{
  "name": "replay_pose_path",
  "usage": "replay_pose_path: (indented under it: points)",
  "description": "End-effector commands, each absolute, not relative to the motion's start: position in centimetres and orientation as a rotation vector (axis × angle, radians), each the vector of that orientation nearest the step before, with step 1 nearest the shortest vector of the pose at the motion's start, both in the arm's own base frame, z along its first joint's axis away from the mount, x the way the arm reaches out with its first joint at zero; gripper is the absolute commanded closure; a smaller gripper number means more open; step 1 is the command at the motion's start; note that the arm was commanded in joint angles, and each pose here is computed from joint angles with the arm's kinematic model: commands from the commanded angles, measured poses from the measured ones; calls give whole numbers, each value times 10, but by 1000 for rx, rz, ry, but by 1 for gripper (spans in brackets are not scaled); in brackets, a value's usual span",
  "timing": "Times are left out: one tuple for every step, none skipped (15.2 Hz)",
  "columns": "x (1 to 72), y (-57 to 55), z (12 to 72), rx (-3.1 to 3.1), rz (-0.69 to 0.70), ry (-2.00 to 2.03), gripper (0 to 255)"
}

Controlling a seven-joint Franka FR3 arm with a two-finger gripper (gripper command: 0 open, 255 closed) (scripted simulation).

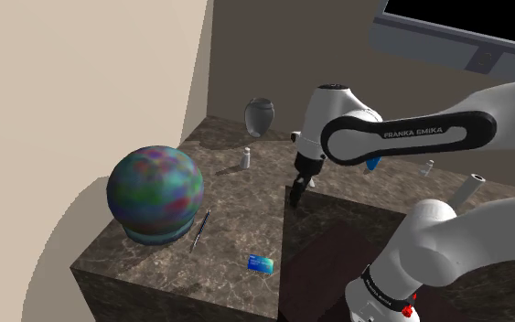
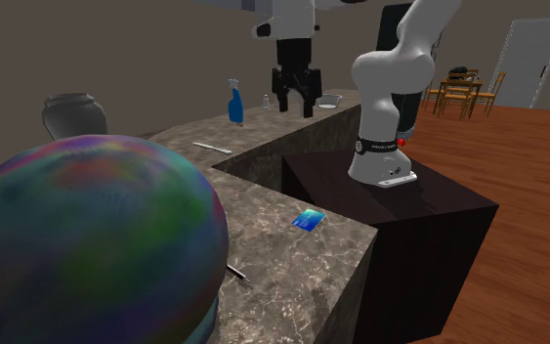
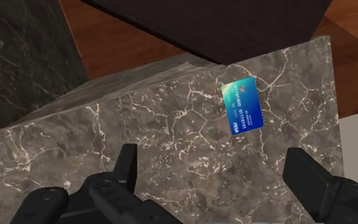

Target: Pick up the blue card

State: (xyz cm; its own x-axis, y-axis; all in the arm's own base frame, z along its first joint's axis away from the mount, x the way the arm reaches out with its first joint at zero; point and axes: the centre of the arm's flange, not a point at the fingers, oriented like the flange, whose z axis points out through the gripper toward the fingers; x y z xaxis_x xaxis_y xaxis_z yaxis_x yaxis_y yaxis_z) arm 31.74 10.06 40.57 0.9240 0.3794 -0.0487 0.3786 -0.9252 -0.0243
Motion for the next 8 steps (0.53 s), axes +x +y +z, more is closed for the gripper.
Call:
replay_pose_path:
  points:
    - [314,114,382,-3059,99,-665,0]
    - [313,120,370,-3054,108,-695,0]
    - [311,126,358,-3050,117,-725,0]
    - [310,131,346,-3044,127,-755,0]
    - [309,137,334,-3039,136,-785,0]
    - [307,142,322,-3033,146,-814,0]
    - [305,147,310,-3027,155,-844,0]
    - [303,153,297,-3020,165,-874,0]
